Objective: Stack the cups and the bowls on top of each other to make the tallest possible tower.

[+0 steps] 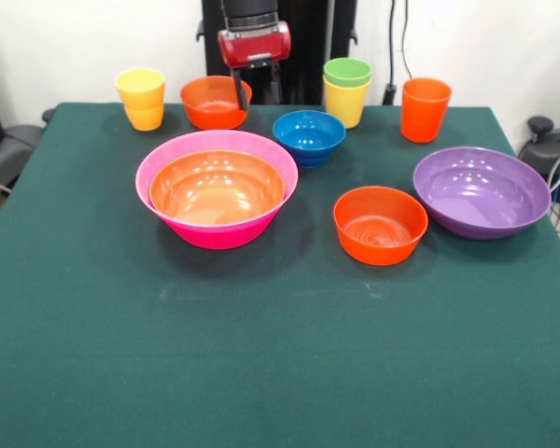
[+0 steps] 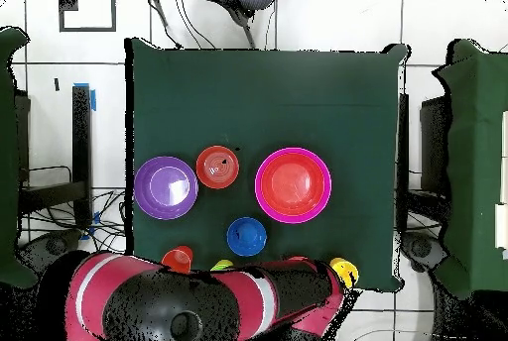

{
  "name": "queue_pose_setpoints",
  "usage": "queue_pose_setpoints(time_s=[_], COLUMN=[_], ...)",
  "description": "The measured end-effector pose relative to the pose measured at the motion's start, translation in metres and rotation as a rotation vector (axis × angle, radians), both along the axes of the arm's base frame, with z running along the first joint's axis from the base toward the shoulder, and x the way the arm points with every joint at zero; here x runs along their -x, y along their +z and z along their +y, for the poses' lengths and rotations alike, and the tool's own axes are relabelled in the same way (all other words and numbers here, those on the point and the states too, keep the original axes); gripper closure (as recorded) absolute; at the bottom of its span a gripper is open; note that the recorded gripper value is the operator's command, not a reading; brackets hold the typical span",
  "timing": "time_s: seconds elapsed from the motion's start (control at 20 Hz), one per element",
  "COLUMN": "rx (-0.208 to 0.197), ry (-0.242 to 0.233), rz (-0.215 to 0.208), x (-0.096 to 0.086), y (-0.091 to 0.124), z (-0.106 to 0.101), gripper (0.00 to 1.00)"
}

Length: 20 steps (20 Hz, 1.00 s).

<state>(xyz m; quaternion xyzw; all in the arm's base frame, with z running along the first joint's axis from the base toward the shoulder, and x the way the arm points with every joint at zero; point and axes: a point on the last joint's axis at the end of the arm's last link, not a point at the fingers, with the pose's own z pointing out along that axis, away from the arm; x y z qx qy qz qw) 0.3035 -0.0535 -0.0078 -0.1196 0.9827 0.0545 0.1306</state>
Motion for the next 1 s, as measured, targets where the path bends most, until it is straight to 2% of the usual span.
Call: queue_pose_setpoints(time_s=[0.25, 0.45, 0.65, 0.75, 1.0], rx=[0.002, -0.014, -0.05, -0.085, -0.129], ry=[0.01, 0.007, -0.001, -0.016, -0.02], rz=[0.031, 0.033, 0.011, -0.017, -0.073], x=[0.01, 0.013, 0.01, 0.007, -0.002], y=[-0.007, -0.009, -0.007, -0.006, -0.005], z=[0.002, 0.002, 0.003, 0.005, 0.01], gripper=[0.0, 0.0, 0.0, 0.0, 0.0])
